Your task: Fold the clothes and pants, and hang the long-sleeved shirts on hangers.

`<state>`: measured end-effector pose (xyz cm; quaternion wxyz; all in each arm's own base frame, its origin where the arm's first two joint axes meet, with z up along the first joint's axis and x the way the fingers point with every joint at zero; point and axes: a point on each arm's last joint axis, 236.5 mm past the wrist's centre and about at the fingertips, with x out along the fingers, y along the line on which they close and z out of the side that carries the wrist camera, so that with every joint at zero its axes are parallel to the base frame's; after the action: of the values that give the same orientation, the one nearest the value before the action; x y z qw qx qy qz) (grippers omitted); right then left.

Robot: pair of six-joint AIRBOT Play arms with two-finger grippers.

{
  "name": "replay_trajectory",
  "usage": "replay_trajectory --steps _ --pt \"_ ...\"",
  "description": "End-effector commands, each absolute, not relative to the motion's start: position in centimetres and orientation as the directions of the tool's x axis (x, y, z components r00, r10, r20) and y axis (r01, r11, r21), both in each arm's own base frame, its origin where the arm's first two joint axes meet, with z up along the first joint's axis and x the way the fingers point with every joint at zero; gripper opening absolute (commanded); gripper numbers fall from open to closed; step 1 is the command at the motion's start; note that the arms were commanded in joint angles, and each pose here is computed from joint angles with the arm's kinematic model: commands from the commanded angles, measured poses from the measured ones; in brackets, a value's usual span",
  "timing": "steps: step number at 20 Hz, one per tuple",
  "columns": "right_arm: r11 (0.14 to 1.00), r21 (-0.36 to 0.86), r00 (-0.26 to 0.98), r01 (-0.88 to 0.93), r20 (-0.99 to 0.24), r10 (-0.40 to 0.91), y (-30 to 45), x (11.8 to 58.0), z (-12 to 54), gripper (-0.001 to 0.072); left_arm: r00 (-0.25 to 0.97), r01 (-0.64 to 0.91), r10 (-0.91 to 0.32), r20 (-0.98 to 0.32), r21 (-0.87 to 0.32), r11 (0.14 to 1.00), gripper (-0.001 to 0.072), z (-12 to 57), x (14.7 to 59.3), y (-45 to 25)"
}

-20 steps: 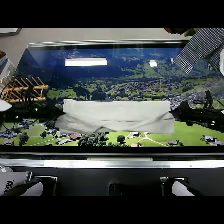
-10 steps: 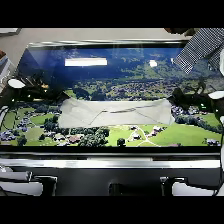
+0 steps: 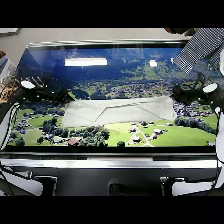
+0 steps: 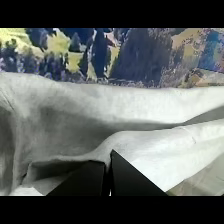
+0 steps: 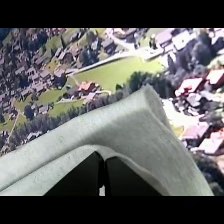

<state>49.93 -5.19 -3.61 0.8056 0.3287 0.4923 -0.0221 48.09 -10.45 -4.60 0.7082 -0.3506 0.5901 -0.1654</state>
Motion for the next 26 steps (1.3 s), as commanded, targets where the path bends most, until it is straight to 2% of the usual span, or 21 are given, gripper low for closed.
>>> replay_trajectory --steps 1,2,3,4,5,6,7,8,9,10,12,13,15,18,23,26 --pt "0.776 0.497 0.455 0.389 -0.836 0.308 -5.0 49.5 -5.5 0.0033 0.245 -0.185 -0.647 -0.722 -0.689 0.700 0.0024 -5.1 48.2 -10.5" --pt "0.774 0.497 0.420 0.392 -0.845 0.330 -4.5 48.8 -6.1 0.0090 0.245 -0.183 -0.647 -0.722 -0.689 0.701 0.0094 -5.1 48.2 -10.6" --pt "0.773 0.497 0.387 0.394 -0.852 0.352 -4.0 48.1 -6.3 0.0273 0.246 -0.182 -0.647 -0.722 -0.690 0.700 0.0242 -5.0 48.2 -10.6" --pt "0.773 0.499 0.366 0.392 -0.855 0.366 -4.0 47.5 -6.0 0.0398 0.246 -0.179 -0.648 -0.721 -0.691 0.700 0.0344 -4.8 48.2 -10.6" --pt "0.776 0.497 0.355 0.389 -0.858 0.372 -4.4 47.2 -5.2 0.0434 0.246 -0.177 -0.650 -0.719 -0.693 0.699 0.0345 -4.5 48.1 -10.4" --pt "0.781 0.492 0.348 0.385 -0.861 0.371 -5.3 46.9 -4.2 0.0446 0.248 -0.173 -0.652 -0.717 -0.695 0.698 0.0401 -3.9 47.9 -10.2" --pt "0.783 0.484 0.351 0.391 -0.865 0.359 -6.8 46.8 -3.2 0.0539 0.250 -0.166 -0.655 -0.713 -0.698 0.697 0.0404 -3.1 47.7 -10.0" --pt "0.780 0.480 0.366 0.403 -0.865 0.343 -8.4 46.8 -2.5 0.0564 0.252 -0.157 -0.657 -0.710 -0.700 0.696 0.0404 -2.3 47.5 -9.8" --pt "0.767 0.485 0.388 0.419 -0.860 0.332 -10.0 46.8 -2.2 0.0567 0.254 -0.147 -0.659 -0.708 -0.701 0.698 0.0404 -1.5 47.2 -9.7" --pt "0.757 0.493 0.399 0.428 -0.855 0.331 -11.0 46.7 -2.2 0.0600 0.253 -0.132 -0.653 -0.714 -0.694 0.708 0.0404 -0.7 46.8 -9.6" --pt "0.739 0.528 0.388 0.418 -0.839 0.381 -11.4 46.3 -3.3 0.0637 0.256 -0.100 -0.623 -0.739 -0.661 0.744 0.0406 0.3 46.3 -9.0" --pt "0.743 0.539 0.363 0.397 -0.836 0.412 -11.0 45.9 -4.2 0.0690 0.263 -0.087 -0.613 -0.746 -0.650 0.755 0.0407 0.8 46.1 -8.9" --pt "0.744 0.562 0.308 0.361 -0.825 0.474 -9.9 45.3 -6.1 0.0692 0.278 -0.072 -0.608 -0.744 -0.647 0.759 0.0407 1.8 46.0 -8.8" --pt "0.712 0.620 0.288 0.329 -0.784 0.550 -8.4 45.5 -7.9 0.0693 0.287 -0.063 -0.608 -0.741 -0.647 0.759 0.0407 2.5 46.0 -8.9" --pt "0.664 0.667 0.277 0.339 -0.745 0.607 -7.1 45.8 -9.4 0.0687 0.287 -0.062 -0.608 -0.740 -0.648 0.759 0.0407 2.5 46.0 -8.9" --pt "0.683 0.661 0.210 0.312 -0.749 0.629 -4.6 45.3 -10.0 0.0669 0.287 -0.066 -0.608 -0.740 -0.649 0.758 0.0407 2.5 46.0 -8.9"
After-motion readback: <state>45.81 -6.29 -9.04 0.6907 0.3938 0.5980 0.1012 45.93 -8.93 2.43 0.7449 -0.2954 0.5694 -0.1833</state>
